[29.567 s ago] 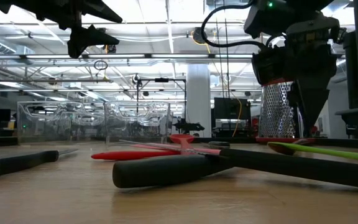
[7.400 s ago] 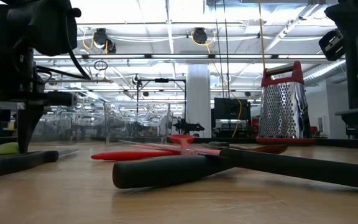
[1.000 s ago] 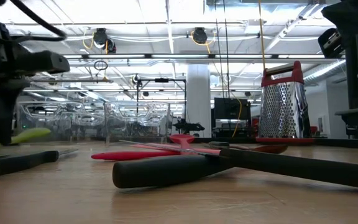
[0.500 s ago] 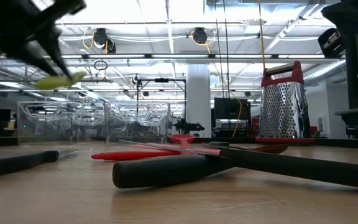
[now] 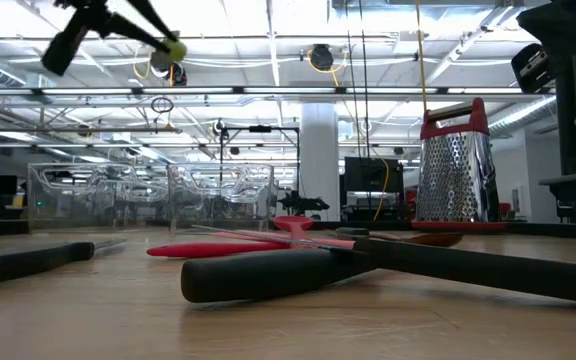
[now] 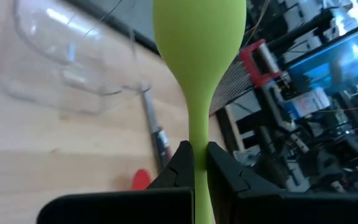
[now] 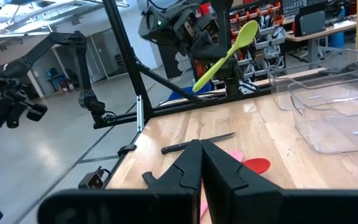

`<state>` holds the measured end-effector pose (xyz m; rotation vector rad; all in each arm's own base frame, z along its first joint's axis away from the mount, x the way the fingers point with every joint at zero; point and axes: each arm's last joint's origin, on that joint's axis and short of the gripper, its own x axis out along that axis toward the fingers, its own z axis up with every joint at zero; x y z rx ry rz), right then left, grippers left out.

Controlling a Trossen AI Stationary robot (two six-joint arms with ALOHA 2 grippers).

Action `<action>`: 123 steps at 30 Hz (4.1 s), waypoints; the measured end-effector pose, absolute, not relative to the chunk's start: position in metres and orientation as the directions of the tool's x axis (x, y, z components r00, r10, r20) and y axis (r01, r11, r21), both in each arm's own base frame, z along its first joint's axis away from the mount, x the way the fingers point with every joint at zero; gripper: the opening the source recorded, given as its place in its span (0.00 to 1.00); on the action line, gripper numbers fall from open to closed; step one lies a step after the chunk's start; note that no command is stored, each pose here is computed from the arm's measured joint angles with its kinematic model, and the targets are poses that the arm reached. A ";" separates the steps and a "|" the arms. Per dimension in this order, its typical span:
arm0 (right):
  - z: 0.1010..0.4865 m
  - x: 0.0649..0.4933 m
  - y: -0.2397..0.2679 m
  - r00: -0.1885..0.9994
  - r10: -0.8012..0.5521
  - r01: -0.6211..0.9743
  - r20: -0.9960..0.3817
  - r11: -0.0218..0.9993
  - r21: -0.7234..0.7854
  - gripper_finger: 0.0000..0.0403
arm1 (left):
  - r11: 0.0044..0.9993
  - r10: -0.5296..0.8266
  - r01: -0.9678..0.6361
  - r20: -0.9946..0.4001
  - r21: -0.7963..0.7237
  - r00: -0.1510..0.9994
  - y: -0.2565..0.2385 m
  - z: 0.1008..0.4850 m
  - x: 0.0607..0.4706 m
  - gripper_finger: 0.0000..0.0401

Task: Pick & Place Kitchen Items
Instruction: Put the light green serving spoon into the top right transparent bin

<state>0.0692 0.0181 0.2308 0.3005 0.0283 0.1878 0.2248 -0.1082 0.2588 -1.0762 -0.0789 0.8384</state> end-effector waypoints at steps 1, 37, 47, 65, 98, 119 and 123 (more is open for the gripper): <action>0.231 0.069 0.018 0.982 0.188 -0.180 0.000 0.938 0.297 0.00 | 0.214 0.637 -0.555 -0.316 -0.804 0.703 -0.108 0.262 0.227 0.02; 0.231 0.069 0.017 0.990 0.144 -0.138 0.002 0.944 0.301 0.00 | 0.503 0.568 -0.284 0.063 -0.816 0.821 0.055 0.330 0.285 0.02; 0.231 0.070 0.014 0.998 0.059 -0.057 0.003 0.951 0.305 0.00 | 0.451 0.622 -0.412 -0.052 -0.792 0.781 0.107 0.318 0.272 0.02; 0.231 0.070 0.011 0.999 -0.043 0.039 0.004 0.951 0.306 0.00 | 0.334 0.651 -0.678 -0.360 -0.655 0.668 0.154 0.285 0.285 0.02; 0.231 0.070 0.011 0.999 -0.046 0.044 0.000 0.946 0.322 0.00 | 0.454 0.306 -0.882 -0.907 -0.130 0.291 0.193 0.233 0.334 0.01; 0.231 0.070 0.011 0.998 -0.069 0.065 0.000 0.936 0.347 0.00 | 0.537 0.201 -0.843 -0.967 -0.027 0.159 0.198 0.184 0.340 0.04; 0.231 0.070 0.011 0.998 -0.069 0.065 0.000 0.936 0.347 0.00 | 0.536 0.202 -0.844 -0.966 -0.028 0.160 0.199 0.184 0.340 0.05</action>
